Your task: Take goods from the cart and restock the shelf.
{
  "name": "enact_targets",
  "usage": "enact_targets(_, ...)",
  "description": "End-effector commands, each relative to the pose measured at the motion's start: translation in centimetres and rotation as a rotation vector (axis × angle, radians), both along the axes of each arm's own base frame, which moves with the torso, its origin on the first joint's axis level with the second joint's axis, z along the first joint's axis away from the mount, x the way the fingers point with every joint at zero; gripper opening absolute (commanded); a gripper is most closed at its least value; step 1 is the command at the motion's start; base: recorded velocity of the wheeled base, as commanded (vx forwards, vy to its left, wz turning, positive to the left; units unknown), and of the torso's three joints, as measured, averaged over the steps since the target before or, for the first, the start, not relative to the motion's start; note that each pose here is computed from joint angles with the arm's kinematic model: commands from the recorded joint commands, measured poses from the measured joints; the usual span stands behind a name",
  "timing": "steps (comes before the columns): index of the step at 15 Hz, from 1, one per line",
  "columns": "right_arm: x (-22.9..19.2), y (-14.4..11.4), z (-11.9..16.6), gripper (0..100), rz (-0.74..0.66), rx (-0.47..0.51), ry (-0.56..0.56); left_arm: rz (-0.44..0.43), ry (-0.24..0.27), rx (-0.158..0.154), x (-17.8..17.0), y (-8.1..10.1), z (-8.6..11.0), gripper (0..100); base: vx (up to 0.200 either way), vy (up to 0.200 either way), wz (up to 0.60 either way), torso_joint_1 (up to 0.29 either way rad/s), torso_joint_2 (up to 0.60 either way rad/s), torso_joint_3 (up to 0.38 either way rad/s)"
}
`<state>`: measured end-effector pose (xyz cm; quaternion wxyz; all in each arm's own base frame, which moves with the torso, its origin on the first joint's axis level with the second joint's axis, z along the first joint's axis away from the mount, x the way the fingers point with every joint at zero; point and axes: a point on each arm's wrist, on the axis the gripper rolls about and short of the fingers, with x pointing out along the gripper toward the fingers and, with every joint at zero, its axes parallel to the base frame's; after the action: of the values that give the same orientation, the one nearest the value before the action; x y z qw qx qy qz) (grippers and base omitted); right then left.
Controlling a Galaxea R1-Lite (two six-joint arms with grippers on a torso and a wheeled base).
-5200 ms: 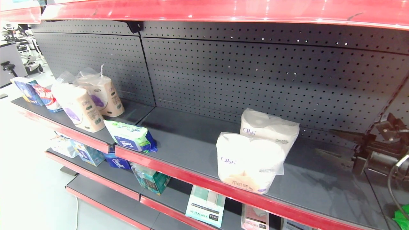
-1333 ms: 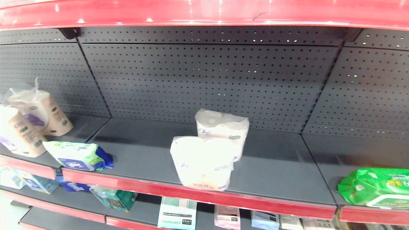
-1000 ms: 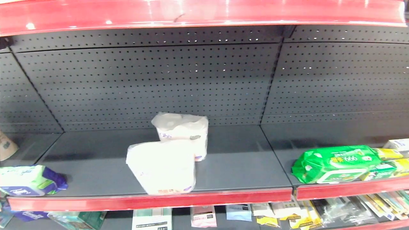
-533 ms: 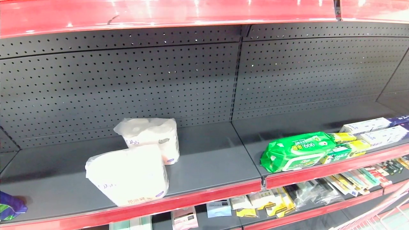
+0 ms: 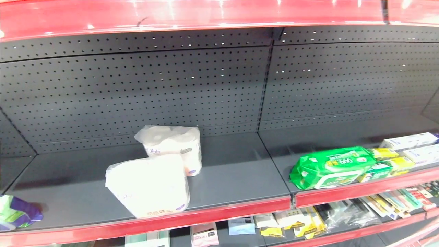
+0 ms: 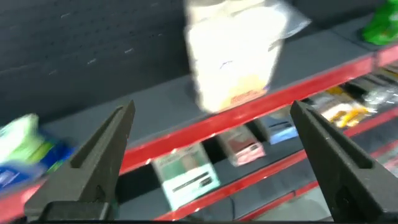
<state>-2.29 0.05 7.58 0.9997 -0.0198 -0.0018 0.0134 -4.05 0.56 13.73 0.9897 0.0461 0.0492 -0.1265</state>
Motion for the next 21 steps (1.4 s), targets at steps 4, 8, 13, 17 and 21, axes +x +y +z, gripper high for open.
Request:
enact_targets(4, 0.0, 0.0, 0.0, 100, 0.002, 0.013, 0.003, 0.001, -0.029, -0.005, 0.1, 0.0, 1.3, 100, 0.0, 0.0, 0.0, 0.0, 0.0, 0.0)
enact_targets(8, 0.0, 0.0, -0.1, 100, 0.001, 0.043, 0.006, 0.081, 0.01, -0.054, 2.9, -0.4, 5.7, 100, 0.0, 0.0, 0.0, 0.0, 0.0, 0.0)
enact_targets(13, 0.0, 0.0, -0.1, 100, 0.001, 0.043, 0.006, 0.286, 0.256, -0.069, 8.1, -0.8, 5.8, 100, 0.0, 0.0, 0.0, 0.0, 0.0, 0.0)
enact_targets(17, 0.0, 0.0, -0.1, 100, 0.001, 0.044, 0.006, 0.437, 0.465, -0.013, 13.3, -0.4, 5.3, 100, 0.0, 0.0, 0.0, 0.0, 0.0, 0.0)
enact_targets(21, 0.0, 0.0, -0.1, 100, 0.001, 0.044, 0.006, 0.469, 0.632, 0.015, 17.6, 0.1, 4.1, 100, 0.0, 0.0, 0.0, 0.0, 0.0, 0.0)
